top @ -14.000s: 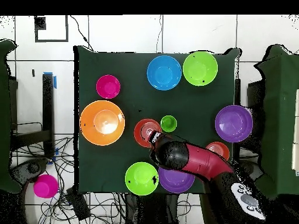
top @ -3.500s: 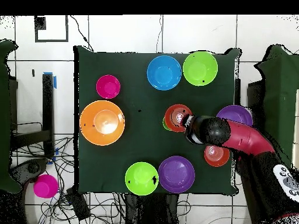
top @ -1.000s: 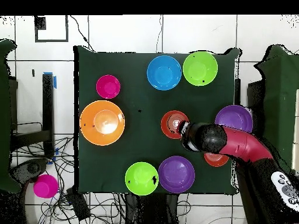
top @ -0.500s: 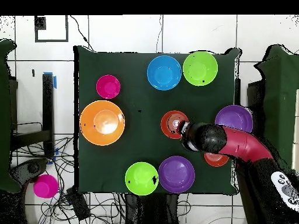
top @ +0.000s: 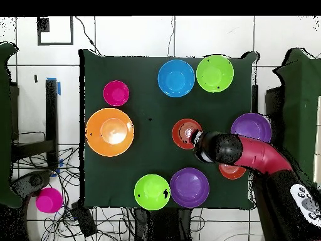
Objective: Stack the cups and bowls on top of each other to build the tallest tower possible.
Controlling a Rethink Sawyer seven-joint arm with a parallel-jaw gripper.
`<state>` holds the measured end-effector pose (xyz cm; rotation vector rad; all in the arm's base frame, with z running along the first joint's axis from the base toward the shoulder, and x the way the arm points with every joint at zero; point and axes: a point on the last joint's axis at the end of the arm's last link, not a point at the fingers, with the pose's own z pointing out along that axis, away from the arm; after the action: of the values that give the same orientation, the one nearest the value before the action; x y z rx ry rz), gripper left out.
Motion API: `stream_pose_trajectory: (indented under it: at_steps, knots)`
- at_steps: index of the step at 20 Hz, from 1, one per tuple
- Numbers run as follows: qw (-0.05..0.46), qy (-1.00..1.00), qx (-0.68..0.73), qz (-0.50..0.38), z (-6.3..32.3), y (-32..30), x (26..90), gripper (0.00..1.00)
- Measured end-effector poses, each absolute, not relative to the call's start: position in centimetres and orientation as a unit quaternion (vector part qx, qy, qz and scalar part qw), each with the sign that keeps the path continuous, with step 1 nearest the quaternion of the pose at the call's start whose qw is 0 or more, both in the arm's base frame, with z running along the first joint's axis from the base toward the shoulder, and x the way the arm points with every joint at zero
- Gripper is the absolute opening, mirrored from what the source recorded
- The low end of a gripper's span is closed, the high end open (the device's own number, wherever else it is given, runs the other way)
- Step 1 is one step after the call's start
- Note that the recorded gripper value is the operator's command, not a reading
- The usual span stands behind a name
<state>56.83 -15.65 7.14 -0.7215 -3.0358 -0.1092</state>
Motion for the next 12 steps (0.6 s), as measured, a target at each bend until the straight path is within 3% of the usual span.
stream_pose_trajectory:
  at_steps: [12]
  knots:
    - [0.009, -0.977, -0.210, -0.034, 7.2, -13.2, 57.5, 0.00]
